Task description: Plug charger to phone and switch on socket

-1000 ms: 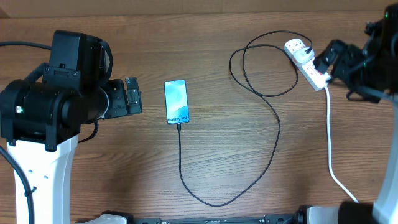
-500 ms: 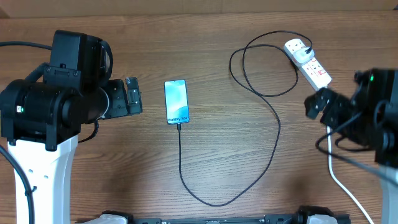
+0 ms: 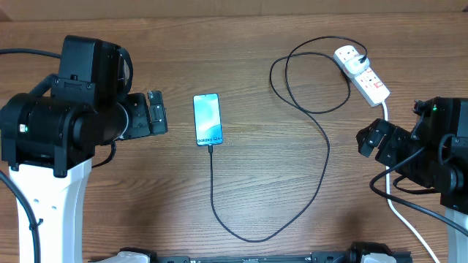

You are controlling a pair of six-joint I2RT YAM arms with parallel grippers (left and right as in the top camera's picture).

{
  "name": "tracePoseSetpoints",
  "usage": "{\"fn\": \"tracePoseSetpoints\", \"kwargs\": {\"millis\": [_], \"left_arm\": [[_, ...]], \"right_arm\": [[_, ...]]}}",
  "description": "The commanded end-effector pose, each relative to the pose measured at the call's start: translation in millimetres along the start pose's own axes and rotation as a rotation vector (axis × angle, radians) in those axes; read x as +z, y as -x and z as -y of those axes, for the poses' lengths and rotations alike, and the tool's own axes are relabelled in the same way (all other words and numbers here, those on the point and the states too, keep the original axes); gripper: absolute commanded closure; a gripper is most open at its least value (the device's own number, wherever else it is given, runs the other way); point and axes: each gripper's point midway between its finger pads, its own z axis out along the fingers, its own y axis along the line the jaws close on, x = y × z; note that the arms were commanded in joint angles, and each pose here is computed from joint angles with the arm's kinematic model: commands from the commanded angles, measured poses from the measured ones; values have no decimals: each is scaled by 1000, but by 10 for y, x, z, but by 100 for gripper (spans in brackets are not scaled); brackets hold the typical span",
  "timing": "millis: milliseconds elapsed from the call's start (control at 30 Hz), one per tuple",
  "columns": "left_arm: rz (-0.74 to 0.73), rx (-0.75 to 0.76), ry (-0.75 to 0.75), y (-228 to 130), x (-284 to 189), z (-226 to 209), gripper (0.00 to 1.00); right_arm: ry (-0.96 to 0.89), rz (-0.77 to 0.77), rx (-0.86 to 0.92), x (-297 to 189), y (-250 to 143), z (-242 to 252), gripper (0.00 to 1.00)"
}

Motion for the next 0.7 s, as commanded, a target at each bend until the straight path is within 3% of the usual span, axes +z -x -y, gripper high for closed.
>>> {"fn": "tracePoseSetpoints", "kwargs": {"millis": [0,467,667], "left_arm": [[5,-21,15,13,5,-24,1],[5,-21,15,13,5,-24,0],[5,-21,15,13,5,-24,0]], "right_arm": [[-3,3,-1,4,-7,3,0],[-6,4,-2,6,-1,8,0],[30,79,-11,22,131,-54,0]]}}
